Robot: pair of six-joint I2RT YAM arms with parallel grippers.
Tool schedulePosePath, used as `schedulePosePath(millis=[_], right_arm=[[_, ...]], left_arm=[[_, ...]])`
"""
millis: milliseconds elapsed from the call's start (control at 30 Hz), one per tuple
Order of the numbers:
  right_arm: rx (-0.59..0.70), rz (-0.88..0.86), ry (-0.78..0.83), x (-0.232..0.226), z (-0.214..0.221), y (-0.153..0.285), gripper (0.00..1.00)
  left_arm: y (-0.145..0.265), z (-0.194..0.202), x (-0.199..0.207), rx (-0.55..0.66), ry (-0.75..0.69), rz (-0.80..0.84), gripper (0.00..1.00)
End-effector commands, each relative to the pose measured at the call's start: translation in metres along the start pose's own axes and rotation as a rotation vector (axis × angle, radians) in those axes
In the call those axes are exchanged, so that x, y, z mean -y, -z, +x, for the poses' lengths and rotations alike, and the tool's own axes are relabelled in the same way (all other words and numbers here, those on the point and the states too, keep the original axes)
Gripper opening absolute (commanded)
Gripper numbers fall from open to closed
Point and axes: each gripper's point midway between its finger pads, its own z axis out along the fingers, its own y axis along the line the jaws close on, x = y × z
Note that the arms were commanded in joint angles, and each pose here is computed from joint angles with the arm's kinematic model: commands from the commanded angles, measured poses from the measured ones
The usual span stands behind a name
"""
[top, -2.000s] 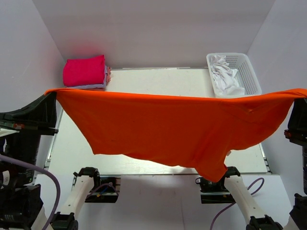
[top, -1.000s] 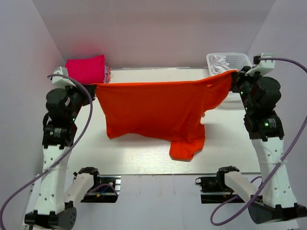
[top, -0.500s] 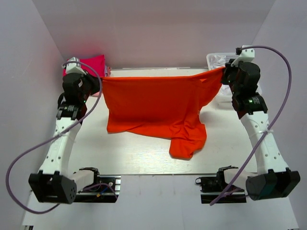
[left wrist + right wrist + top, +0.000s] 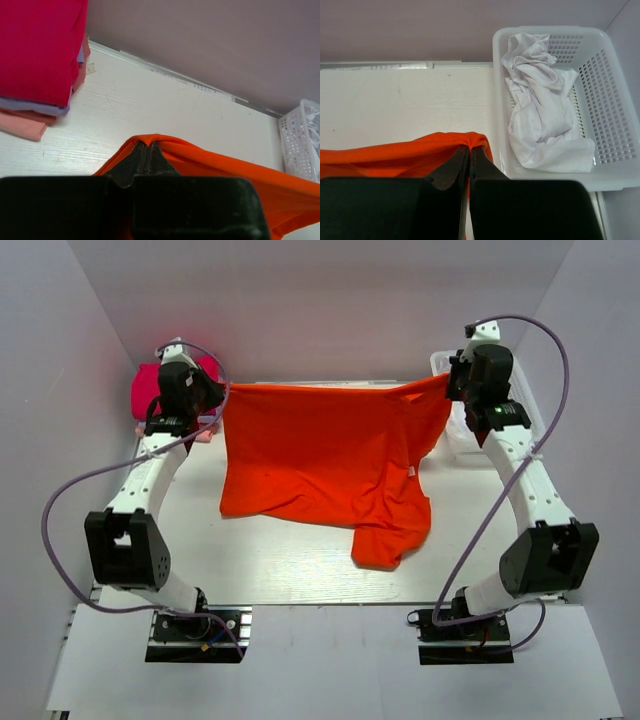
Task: Fold and stack the t-shirts
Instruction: Flatten out the tshirt
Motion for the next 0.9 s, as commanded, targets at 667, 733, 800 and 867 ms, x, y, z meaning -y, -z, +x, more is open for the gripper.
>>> schedulePosePath(millis=[667,733,800,867], right_arm=[[-0.134,-0.070,-0.021,-0.015,0.056,-0.127,0.00],[-0.120,-0.070,-0.015,-0.019,0.045,-0.134,0.00],[-0.134,-0.071,-0.016,-0.021,0.050,-0.151,0.00],[-0.158,-0.060,-0.025,-0.021,0.066,-0.173,0.00]], left_arm=[[-0.145,0.027,-0.034,-0.049,-0.057,-0.094,0.00],[-0.152,0.025,-0.037,-0.040,-0.070,-0.109,0.00],[-0.169,0.032,-0.039,-0.050,-0.070,-0.103,0.00],[-0.184,0.037,-0.040,-0.055,-0.078,-0.093,0.00]])
